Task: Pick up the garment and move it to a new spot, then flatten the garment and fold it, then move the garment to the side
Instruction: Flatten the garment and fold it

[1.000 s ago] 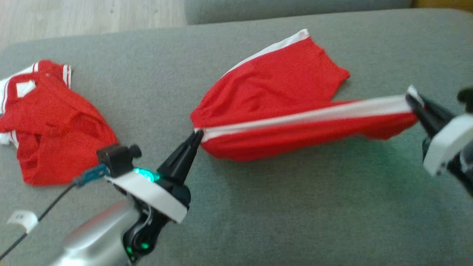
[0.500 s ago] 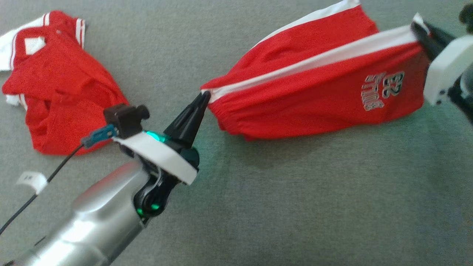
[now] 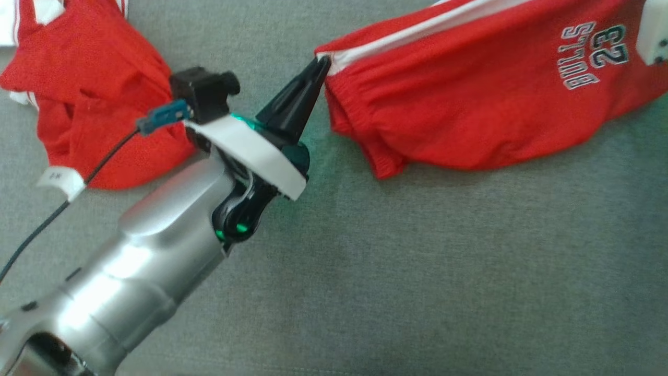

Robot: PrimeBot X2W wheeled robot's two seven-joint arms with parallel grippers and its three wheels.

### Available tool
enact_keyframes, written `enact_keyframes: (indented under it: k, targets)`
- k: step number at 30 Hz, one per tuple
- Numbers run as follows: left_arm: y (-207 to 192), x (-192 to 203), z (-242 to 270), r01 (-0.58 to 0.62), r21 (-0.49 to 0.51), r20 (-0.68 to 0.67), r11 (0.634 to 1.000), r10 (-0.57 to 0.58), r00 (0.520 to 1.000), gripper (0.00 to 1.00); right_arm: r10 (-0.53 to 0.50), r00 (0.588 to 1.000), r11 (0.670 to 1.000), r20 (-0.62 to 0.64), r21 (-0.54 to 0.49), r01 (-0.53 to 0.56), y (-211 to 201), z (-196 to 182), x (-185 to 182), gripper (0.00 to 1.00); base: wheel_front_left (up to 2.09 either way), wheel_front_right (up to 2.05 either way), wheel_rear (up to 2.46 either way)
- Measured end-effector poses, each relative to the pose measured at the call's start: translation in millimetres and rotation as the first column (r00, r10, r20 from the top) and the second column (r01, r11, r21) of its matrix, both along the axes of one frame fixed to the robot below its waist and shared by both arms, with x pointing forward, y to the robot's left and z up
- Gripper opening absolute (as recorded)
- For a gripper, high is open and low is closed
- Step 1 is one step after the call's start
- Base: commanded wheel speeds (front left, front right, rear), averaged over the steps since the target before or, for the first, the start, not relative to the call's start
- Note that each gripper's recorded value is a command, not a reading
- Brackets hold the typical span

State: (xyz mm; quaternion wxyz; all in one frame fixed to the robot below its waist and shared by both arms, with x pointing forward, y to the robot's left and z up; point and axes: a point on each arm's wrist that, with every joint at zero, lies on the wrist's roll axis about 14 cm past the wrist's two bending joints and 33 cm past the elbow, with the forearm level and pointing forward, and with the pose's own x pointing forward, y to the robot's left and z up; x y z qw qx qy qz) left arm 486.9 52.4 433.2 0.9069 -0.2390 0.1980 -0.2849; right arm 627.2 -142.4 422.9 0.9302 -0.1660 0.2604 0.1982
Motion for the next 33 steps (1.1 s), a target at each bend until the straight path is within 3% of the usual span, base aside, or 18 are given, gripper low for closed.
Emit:
enact_keyframes:
  k: [9,10,11,12,18,25,30,33]
  targets:
    - [7.8,8.1,-23.2,-0.006,0.049,-0.036,0.999,0.008,0.999,0.0,0.015,1.0,1.0,-0.018,-0.001,-0.015,10.9,-31.8,14.1,0.0,0.0,0.0,0.0]
    - [8.5,8.2,-25.2,-0.008,0.051,-0.04,0.999,0.01,0.999,0.0,0.018,1.0,1.0,-0.009,0.005,-0.018,13.4,-31.4,16.2,0.06,0.0,0.0,0.0]
    - [10.7,9.2,-27.8,-0.016,0.056,-0.046,0.998,0.018,0.999,0.05,0.024,1.0,1.0,0.01,0.012,-0.025,15.6,-29.1,18.9,1.0,0.0,0.0,0.0]
    - [14.0,11.4,-28.8,-0.028,0.062,-0.042,0.998,0.03,0.999,1.0,0.019,1.0,1.0,0.018,0.018,-0.02,15.6,-27.6,21.7,1.0,0.0,0.0,0.0]
    - [22.4,19.4,-19.8,-0.072,0.056,-0.009,0.996,0.073,0.997,1.0,-0.009,0.997,0.998,0.072,0.07,0.004,14.6,-13.3,22.2,1.0,0.0,0.0,0.0]
    - [32.9,30.9,29.2,-0.151,-0.012,0.105,0.989,0.151,0.983,1.0,-0.07,0.962,0.97,0.263,0.242,0.005,15.7,46.0,11.3,1.0,0.0,0.0,0.0]
    - [53.7,29.6,66.0,-0.228,-0.019,0.24,0.973,0.226,0.944,1.0,-0.15,0.911,0.927,0.384,0.376,-0.006,13.1,88.7,-11.3,1.0,0.0,0.0,0.0]
    - [57.9,19.1,79.2,-0.262,0.027,0.324,0.965,0.24,0.915,1.0,-0.191,0.887,0.895,0.42,0.446,-0.019,16.6,107.2,-32.0,1.0,0.0,0.0,0.0]
